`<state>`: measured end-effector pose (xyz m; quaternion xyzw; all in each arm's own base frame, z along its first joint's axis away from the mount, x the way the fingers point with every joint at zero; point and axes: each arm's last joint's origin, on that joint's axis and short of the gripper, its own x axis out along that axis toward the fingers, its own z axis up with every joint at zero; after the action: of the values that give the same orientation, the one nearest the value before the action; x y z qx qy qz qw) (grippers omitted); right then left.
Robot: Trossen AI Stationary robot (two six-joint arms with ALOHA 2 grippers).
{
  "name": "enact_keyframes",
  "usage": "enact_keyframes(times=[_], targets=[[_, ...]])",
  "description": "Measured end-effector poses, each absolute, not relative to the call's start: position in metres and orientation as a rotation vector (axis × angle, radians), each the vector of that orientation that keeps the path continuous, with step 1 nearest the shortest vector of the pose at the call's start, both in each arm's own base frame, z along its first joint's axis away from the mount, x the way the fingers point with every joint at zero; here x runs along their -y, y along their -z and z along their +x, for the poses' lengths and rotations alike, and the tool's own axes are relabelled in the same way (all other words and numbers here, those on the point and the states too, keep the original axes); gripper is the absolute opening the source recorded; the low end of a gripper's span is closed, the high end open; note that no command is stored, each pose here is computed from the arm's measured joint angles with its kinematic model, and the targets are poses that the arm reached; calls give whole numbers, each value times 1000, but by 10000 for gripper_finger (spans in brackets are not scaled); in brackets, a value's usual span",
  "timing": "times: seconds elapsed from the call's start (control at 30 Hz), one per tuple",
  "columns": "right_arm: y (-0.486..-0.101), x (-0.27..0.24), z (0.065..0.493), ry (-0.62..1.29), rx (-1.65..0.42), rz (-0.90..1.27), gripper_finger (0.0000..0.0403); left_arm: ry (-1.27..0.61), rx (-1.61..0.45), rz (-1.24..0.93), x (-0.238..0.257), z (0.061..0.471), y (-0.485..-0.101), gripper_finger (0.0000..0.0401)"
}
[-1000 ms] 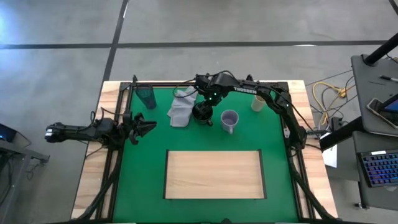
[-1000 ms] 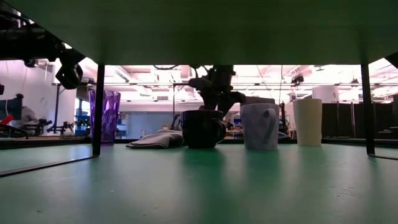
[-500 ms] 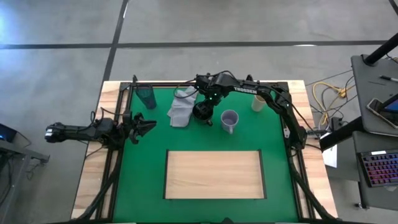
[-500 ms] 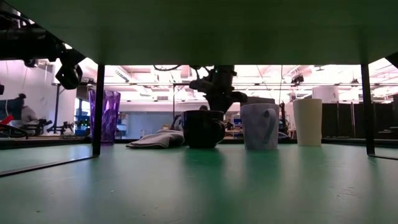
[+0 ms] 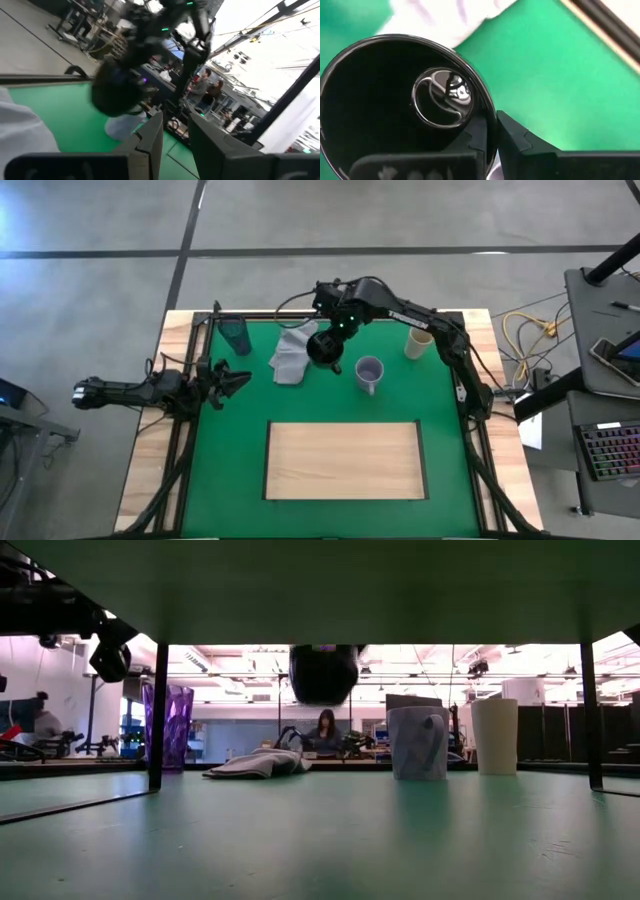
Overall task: Stack small to large cups/mugs on shelf
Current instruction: Put the black mug on the shelf
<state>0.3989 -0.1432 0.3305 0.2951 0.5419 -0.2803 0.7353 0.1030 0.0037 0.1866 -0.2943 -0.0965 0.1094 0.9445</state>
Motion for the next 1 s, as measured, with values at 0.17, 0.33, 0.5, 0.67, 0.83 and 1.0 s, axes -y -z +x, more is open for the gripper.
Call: enact_keyframes(times=[0.17,0.33,0.5,0.67,0.83,1.0], targets=[[-361,104,382,629,-1158,765,14,-258,205,-582,-5,103,-187,77],[-406,54,354,621,-1045,864,14,-261,201,-580,-5,103,-186,77],[-439,3,315,667,-946,987,14,-269,183,-575,-5,103,-184,77],[-441,-44,284,738,-918,1114,13,-292,173,-572,-5,103,-182,77],[-422,-82,270,804,-984,1179,13,-298,163,-513,-5,103,-182,77],[-412,-110,260,817,-1048,1223,13,-297,171,-506,-5,103,-183,77]])
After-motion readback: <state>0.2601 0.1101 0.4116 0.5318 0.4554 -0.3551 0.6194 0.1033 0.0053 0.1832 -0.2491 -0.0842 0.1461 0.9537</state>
